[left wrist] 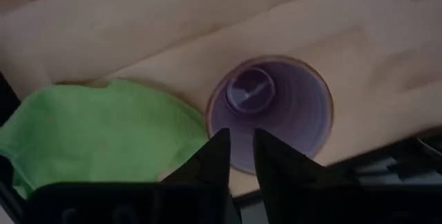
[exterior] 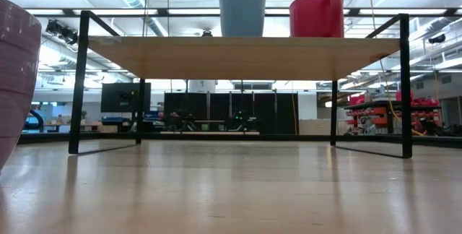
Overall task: Stack small to large cups/mugs on shelf
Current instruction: Put the purple mug on the shelf
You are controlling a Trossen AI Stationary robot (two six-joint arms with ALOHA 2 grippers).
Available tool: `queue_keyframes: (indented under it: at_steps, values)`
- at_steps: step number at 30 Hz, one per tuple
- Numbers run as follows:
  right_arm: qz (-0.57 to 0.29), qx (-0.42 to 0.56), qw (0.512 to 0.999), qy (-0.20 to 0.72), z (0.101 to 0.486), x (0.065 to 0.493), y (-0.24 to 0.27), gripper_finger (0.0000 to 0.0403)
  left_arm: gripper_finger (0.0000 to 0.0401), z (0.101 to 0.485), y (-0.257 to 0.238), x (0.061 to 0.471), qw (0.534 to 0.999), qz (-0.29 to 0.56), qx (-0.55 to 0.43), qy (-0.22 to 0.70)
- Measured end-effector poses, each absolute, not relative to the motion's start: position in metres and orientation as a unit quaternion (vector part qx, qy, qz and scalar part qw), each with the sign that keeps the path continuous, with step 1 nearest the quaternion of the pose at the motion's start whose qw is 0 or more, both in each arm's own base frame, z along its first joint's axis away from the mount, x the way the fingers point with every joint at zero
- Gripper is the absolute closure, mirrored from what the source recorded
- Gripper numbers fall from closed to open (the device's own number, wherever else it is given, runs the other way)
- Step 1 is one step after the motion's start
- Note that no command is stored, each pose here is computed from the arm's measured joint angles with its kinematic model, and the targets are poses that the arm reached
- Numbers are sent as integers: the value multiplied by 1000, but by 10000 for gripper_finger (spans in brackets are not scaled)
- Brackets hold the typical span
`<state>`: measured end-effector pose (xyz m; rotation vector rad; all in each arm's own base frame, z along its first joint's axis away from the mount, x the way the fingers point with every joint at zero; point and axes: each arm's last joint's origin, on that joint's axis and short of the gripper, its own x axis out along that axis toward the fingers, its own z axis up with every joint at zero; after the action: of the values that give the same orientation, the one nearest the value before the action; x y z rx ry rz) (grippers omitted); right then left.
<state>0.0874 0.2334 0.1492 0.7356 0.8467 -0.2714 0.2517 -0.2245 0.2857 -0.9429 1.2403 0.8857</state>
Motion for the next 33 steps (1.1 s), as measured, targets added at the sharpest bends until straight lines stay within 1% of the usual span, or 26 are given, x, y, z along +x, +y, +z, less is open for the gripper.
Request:
queue_keyframes:
  at_steps: [6,11,22,25,29,32,33]
  values:
    - [-118,323,865,365,151,89,233,341,311,283,-218,256,617,404,-406,540]
    - [-112,308,880,344,152,90,233,341,310,283,-215,255,604,415,-405,547]
    - [-95,300,891,327,154,91,236,341,309,283,-217,253,593,430,-419,536]
    - [-91,298,895,319,154,90,236,341,309,284,-221,249,586,432,-424,538]
    - [-87,298,900,307,155,87,238,341,309,284,-234,238,559,431,-442,555]
    - [-82,302,901,300,156,86,239,341,309,285,-248,227,551,431,-464,543]
    - [-81,304,903,293,156,86,240,341,310,285,-251,225,555,429,-469,537]
